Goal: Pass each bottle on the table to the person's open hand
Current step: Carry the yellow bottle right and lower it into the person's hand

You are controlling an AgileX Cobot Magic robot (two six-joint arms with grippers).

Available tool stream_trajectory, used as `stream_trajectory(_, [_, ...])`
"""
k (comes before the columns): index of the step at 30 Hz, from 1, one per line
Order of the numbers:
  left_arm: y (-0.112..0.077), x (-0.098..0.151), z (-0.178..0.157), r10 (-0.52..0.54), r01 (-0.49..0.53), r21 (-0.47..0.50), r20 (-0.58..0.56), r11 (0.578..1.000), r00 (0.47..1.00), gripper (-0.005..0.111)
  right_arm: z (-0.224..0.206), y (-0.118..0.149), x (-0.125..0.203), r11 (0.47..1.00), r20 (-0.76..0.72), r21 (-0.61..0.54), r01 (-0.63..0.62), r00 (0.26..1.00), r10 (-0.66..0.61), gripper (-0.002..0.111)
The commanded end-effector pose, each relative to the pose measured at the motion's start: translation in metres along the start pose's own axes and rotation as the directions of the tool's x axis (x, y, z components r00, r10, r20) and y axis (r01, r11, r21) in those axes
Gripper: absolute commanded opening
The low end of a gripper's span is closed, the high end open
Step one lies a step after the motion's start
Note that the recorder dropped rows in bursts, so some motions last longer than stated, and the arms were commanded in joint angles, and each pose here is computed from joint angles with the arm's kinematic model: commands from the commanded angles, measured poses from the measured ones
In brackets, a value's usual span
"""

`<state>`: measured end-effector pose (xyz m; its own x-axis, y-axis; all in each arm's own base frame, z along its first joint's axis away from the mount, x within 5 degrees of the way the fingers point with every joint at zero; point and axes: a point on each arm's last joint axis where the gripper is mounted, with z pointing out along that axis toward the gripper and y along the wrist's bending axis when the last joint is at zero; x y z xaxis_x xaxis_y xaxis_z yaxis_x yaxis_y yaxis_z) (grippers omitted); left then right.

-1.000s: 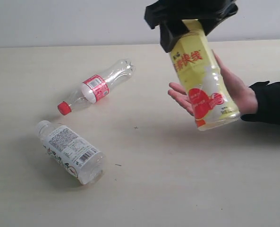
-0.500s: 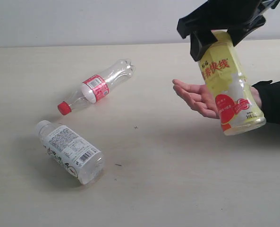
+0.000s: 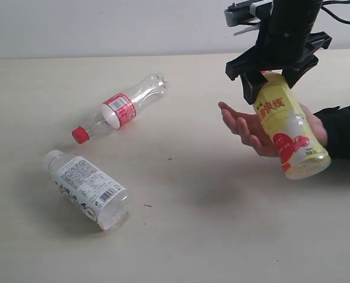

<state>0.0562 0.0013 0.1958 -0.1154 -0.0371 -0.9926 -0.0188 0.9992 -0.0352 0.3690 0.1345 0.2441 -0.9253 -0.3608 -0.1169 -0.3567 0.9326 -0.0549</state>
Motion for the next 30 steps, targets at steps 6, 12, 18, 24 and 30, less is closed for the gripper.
stream_trajectory(6, [0.000,0.001,0.000,0.002,-0.002,0.000,0.005,1.000,1.000,0.000,-0.007,-0.001,-0.005,1.000,0.044,-0.006,-0.002,0.999,0.002,0.000])
stream_trajectory(12, [0.000,0.001,0.000,0.002,-0.002,0.000,0.005,1.000,1.000,0.000,-0.001,0.000,-0.006,1.000,0.030,-0.013,-0.025,0.999,0.025,0.000])
stream_trajectory(18, [0.000,0.001,0.000,0.002,-0.002,0.000,0.005,1.000,1.000,0.000,0.005,0.001,-0.008,1.000,0.016,-0.013,-0.027,1.000,0.027,0.021])
stream_trajectory(24, [0.000,0.001,0.000,0.002,-0.002,0.000,0.005,1.000,1.000,0.000,0.005,0.001,-0.008,1.000,0.020,-0.013,-0.027,0.999,0.027,0.058])
stream_trajectory(30, [0.000,0.001,0.000,0.002,-0.002,0.000,0.005,1.000,1.000,0.000,0.005,0.000,-0.008,0.999,0.024,-0.011,-0.033,0.999,0.033,0.072])
